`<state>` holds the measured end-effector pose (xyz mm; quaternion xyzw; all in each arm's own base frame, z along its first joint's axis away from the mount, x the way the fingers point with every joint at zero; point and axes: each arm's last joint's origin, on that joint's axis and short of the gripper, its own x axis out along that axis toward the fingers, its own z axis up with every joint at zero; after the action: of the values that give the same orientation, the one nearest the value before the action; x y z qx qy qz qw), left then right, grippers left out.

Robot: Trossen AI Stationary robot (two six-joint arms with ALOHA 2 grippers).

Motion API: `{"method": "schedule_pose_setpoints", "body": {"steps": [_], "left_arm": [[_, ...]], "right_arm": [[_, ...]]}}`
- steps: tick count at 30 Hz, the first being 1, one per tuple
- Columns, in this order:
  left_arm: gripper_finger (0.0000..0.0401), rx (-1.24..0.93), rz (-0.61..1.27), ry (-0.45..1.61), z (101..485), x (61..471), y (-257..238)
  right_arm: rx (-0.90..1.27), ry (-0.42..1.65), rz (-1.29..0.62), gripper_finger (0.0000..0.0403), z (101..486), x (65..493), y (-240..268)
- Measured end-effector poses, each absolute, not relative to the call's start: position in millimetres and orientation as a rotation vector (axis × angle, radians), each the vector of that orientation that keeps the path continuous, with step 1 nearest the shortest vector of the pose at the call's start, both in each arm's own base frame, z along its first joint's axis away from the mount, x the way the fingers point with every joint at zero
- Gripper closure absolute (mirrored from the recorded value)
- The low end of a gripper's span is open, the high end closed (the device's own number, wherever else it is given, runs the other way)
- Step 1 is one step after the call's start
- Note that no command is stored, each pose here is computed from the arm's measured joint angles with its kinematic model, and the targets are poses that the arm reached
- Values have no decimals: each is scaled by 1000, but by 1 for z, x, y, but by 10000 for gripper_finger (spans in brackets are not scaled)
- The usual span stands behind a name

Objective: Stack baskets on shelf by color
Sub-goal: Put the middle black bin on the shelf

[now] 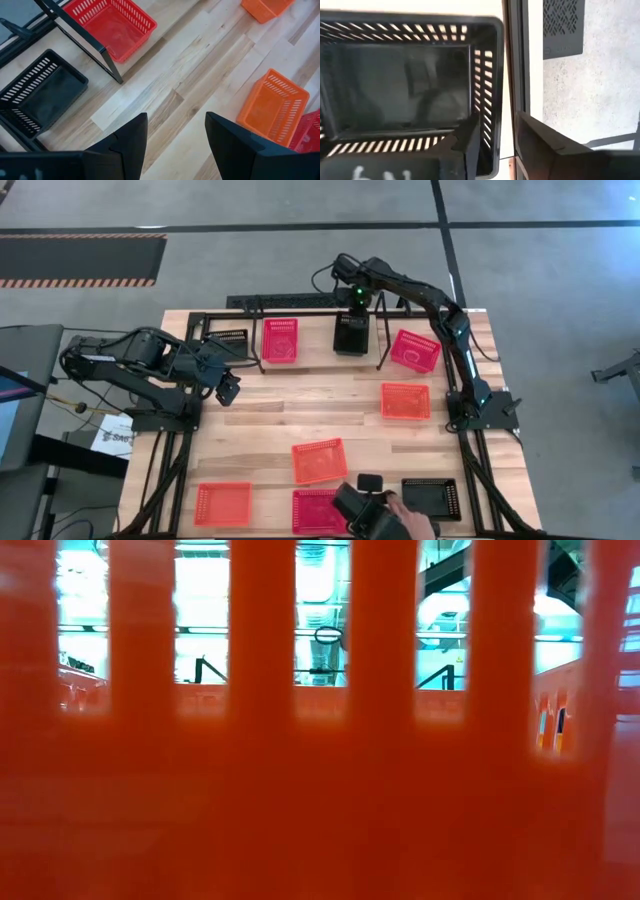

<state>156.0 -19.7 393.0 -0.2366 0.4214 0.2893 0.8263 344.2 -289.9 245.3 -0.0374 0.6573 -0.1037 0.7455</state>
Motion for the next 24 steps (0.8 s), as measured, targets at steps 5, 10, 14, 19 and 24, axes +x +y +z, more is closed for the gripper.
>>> {"method": "schedule_pose_setpoints", "body": {"steps": [5,10,14,19,24], "left_arm": [[214,-503,614,895,393,156,-20],[214,-503,614,895,393,156,-20],[214,-503,614,895,393,156,-20],[214,-503,614,895,393,156,-20],[214,-491,608,899,393,156,-20]], "right_arm": [[-97,1412,-236,243,259,349,-286],[-100,1367,-260,261,276,357,-277],[-47,1402,-255,332,278,361,-262],[30,1509,-223,390,270,360,-245],[98,1571,-222,398,261,360,-234]]}}
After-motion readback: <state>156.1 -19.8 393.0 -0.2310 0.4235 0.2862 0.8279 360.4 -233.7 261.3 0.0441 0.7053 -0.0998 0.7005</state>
